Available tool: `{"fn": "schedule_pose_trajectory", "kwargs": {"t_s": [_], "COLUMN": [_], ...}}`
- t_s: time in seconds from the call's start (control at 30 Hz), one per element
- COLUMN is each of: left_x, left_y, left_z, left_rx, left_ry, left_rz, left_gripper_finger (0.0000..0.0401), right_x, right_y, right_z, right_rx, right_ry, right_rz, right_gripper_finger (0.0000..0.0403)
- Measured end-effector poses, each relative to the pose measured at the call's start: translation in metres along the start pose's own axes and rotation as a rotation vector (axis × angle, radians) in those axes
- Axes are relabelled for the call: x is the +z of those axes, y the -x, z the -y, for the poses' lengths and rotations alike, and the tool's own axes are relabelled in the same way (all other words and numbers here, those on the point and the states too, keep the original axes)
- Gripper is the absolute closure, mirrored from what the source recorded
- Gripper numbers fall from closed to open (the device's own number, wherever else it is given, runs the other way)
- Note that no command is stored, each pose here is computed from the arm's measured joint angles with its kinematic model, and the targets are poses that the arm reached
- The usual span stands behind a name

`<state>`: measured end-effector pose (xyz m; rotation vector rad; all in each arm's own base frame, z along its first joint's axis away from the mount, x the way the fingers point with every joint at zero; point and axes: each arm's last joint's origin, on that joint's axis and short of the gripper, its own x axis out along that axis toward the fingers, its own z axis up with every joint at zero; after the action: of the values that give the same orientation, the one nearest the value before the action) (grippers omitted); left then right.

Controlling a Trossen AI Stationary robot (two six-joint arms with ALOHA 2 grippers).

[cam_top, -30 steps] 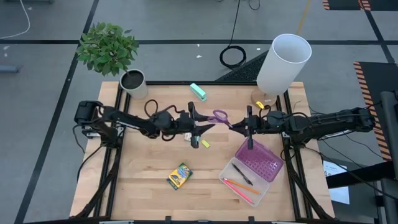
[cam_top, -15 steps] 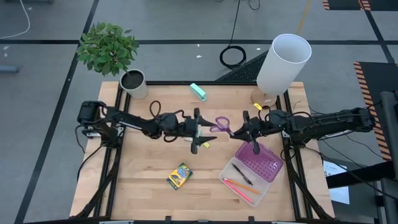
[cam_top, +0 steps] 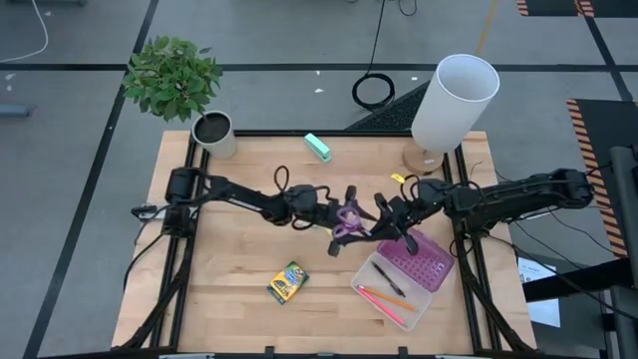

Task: Pack school essentials
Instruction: Put the violet scissors into the violet supply box

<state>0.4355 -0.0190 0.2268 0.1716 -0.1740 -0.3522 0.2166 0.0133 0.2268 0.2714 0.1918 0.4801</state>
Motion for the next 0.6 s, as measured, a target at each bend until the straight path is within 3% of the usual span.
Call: {"fn": "schedule_pose_trajectory", "kwargs": {"t_s": [0.6], "left_x": [-0.0015], "left_y": [0.0008], "left_z": [-0.0002], "left_rx": [-0.154], "left_ry": [-0.036], "left_rz": [0.004], "left_gripper_finger": [0.0296], "right_x": [-0.0017], "right_y": [-0.0012], "right_z": [-0.0011], "right_rx": [0.074], "right_ry": [-0.029], "right_rz": [-0.024], "right_gripper_finger": [0.0391]}}
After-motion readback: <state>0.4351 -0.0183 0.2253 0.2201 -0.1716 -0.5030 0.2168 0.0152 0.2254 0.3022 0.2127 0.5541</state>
